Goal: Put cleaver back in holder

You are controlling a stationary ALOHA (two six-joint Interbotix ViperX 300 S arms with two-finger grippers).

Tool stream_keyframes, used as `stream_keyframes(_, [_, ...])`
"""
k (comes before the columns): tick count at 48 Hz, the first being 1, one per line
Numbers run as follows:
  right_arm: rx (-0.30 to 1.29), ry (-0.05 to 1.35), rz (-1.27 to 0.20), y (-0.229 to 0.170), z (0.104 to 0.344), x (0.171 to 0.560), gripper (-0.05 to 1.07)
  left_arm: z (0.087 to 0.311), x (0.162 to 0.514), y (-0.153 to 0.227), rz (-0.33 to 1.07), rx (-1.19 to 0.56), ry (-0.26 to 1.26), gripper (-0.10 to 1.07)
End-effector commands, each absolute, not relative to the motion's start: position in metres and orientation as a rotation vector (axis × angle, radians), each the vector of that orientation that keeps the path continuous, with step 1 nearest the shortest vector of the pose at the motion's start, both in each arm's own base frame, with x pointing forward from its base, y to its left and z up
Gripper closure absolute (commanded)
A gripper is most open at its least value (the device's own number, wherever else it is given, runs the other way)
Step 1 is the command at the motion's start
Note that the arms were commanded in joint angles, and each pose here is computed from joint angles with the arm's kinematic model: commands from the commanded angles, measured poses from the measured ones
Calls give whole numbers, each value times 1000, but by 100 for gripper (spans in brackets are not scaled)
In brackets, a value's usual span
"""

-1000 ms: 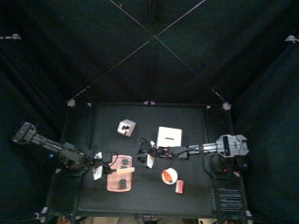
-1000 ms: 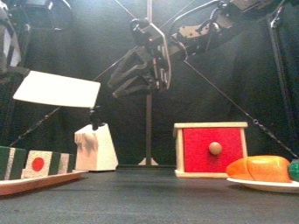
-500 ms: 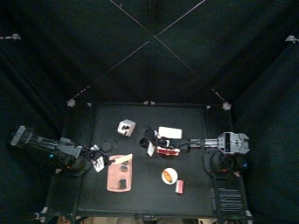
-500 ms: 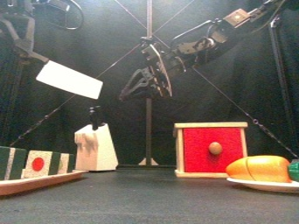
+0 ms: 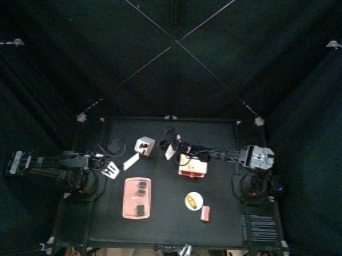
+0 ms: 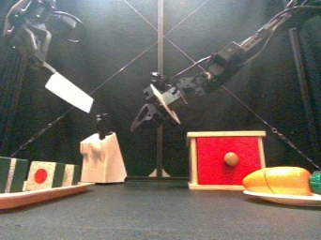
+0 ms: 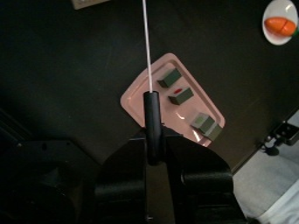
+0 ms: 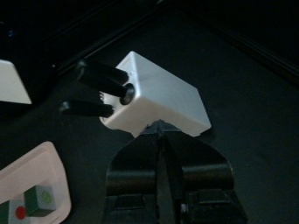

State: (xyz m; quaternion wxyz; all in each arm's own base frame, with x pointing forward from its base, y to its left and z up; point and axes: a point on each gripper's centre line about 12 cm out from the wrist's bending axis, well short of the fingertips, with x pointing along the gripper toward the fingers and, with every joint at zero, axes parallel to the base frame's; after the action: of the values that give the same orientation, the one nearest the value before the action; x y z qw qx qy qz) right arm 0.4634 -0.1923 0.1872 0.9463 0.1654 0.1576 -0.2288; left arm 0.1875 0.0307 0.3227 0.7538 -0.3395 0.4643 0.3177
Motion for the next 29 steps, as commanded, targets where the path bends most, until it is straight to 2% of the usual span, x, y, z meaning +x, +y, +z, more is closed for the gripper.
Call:
stream_keyframes(1, [323,255,-480,-206,208,469,80,335,186,39,735,-769,992,73])
stream_keyframes(13, [322,267,-489,-210,201,467,80,331,195,54,820,-788,1044,73])
stream_keyframes(29, [302,271,-488,-214,201,466,80,330,213,71,849,-745,1090,73])
